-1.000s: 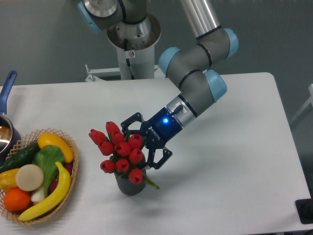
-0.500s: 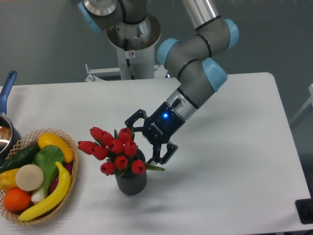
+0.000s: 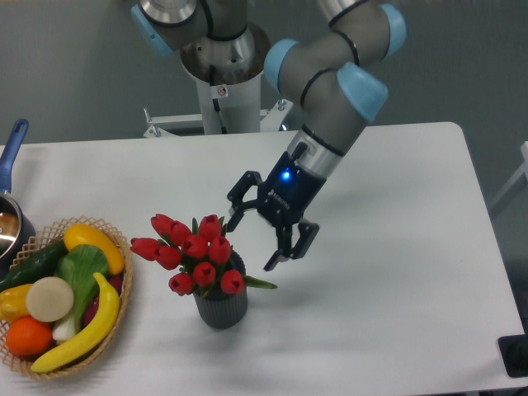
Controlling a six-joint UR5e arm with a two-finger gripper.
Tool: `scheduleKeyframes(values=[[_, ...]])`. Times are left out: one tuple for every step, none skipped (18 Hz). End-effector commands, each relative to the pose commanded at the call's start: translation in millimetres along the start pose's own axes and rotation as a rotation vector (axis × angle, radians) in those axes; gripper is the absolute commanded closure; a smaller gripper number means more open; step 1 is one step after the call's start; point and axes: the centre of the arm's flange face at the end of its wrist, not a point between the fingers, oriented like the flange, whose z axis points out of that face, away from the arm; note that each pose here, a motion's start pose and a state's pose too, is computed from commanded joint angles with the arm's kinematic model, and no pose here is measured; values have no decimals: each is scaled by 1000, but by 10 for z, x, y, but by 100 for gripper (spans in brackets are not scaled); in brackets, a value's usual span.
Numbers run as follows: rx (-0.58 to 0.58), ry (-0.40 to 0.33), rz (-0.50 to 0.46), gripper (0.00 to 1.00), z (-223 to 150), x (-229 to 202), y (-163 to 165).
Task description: Insert the flowers into the vase
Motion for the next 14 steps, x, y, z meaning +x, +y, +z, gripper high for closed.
scheduleKeyframes(values=[[-40, -32, 7, 0, -140, -24, 33], [-88, -67, 20, 0, -289, -44, 57], [-149, -103, 36, 0, -448, -58, 98], [-215, -139, 37, 0, -622, -75, 163], [-270, -165, 37, 0, -748, -80, 207], [-317, -189, 46, 0, -882, -65, 234], [-360, -208, 59, 0, -1002, -66, 282], [-391, -212, 67, 0, -1092, -53, 331], [-416, -208, 61, 0, -1210, -37, 404], [-436, -201, 46, 0, -1355, -30, 494], [-451, -189, 34, 0, -1506, -6, 578], [-474, -174, 38, 0, -1659, 37, 636], [-512, -162, 48, 0, -1815, 87, 712], [-559, -147, 52, 0, -1970, 135, 809]])
